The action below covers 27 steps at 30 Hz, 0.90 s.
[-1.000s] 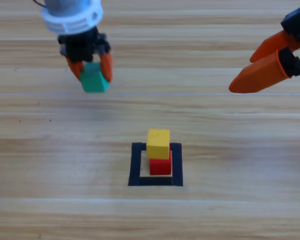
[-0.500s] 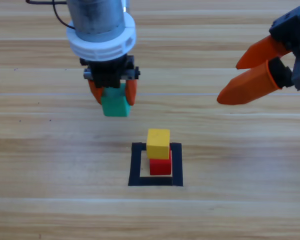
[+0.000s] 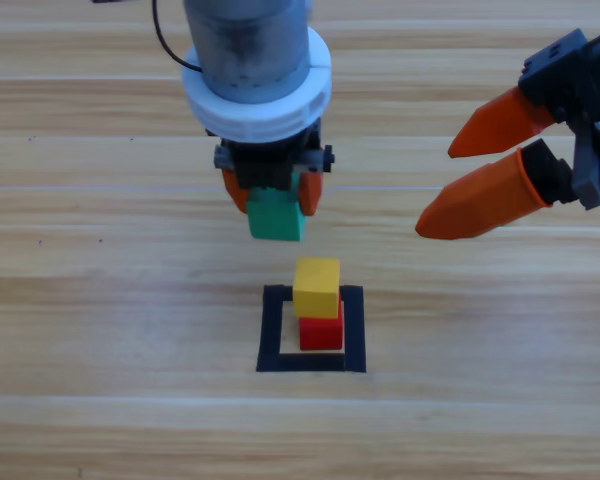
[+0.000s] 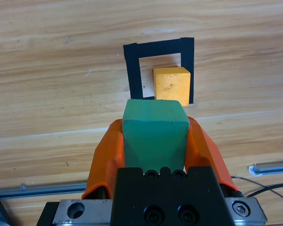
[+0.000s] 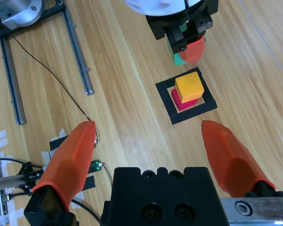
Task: Stack the blocks in the rectangular block: red at the bottom, yellow in the middle, green on top
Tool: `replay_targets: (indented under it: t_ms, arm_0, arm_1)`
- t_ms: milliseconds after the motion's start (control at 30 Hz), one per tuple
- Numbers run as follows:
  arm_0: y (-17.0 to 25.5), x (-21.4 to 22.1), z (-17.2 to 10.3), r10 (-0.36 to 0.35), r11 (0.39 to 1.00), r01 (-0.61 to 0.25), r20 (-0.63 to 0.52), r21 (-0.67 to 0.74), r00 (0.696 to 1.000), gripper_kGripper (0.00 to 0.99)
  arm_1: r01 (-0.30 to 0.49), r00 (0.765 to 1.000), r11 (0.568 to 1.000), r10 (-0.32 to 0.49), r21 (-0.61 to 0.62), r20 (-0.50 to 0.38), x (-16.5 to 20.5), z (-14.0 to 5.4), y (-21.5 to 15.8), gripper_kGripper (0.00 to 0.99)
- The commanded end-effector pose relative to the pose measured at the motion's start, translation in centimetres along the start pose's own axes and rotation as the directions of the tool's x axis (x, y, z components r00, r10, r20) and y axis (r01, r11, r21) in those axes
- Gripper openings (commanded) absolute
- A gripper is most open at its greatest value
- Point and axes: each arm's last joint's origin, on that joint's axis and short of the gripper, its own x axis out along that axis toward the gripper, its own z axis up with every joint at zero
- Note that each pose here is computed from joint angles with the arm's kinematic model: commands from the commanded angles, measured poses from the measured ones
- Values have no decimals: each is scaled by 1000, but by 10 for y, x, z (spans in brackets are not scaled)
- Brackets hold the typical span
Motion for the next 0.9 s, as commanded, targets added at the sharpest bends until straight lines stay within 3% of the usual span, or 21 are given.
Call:
replay_targets:
  t_ms: [33, 467, 900]
  arm_0:
    - [-23, 33, -3, 40, 999, -39, -27, 19, 999, 0]
    - [-40, 61, 2, 57, 998, -56, -45, 32, 997, 0]
    - [-45, 72, 4, 64, 998, -62, -56, 33, 996, 0]
  arm_1:
    - [3, 999, 999, 0, -51, 43, -19, -7, 17, 990]
    - [42, 998, 998, -39, -56, 49, -34, -24, 25, 990]
    - [40, 999, 998, -38, -52, 37, -28, -25, 22, 990]
